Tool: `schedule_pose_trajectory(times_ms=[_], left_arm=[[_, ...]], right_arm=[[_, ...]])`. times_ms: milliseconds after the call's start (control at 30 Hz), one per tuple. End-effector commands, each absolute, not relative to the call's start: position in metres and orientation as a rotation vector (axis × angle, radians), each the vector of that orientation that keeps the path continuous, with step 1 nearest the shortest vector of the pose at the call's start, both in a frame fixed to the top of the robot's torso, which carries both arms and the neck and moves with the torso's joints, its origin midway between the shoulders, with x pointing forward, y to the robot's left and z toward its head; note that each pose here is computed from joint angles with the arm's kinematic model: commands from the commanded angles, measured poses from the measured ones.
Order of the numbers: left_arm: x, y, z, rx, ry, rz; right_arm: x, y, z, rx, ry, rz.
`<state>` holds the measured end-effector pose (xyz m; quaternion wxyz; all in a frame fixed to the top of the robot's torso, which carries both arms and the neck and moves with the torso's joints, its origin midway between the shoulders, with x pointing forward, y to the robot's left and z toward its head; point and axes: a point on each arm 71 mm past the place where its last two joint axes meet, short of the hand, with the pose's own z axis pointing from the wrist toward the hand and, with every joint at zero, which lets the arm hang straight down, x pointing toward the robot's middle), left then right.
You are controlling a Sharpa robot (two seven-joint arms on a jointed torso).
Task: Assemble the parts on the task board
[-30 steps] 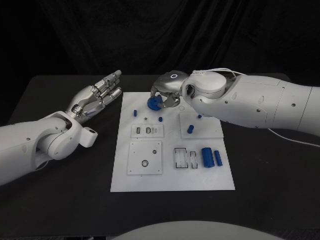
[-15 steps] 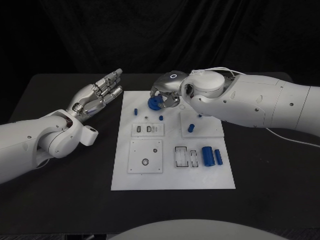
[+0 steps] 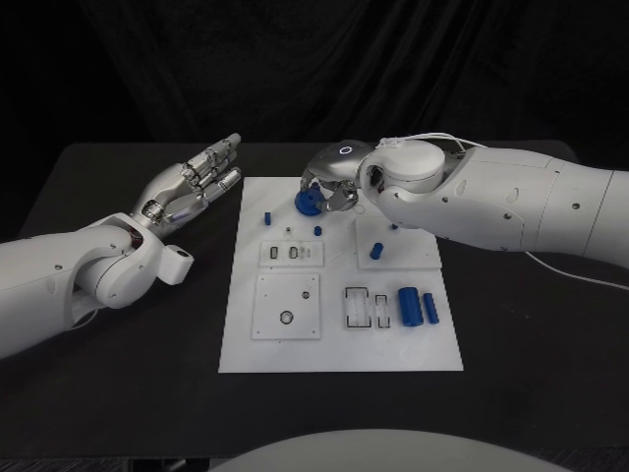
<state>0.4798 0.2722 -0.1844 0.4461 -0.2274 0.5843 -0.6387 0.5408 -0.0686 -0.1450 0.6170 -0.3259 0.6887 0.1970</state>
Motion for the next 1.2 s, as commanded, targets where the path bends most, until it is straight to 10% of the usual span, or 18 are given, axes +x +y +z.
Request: schedule_pose_trajectory(times_ms=[33, 1200], left_arm=[[0.4771, 0.2703, -0.1756, -0.490, 1.351, -1.667], [0.4774, 0.2718, -0.1759, -0.492, 1.352, -1.664]], right_arm=[[0.5419, -0.0718, -0.1473, -0.736, 1.592, 0.428], [0.5418, -0.0809, -0.1482, -0.729, 1.582, 0.439]])
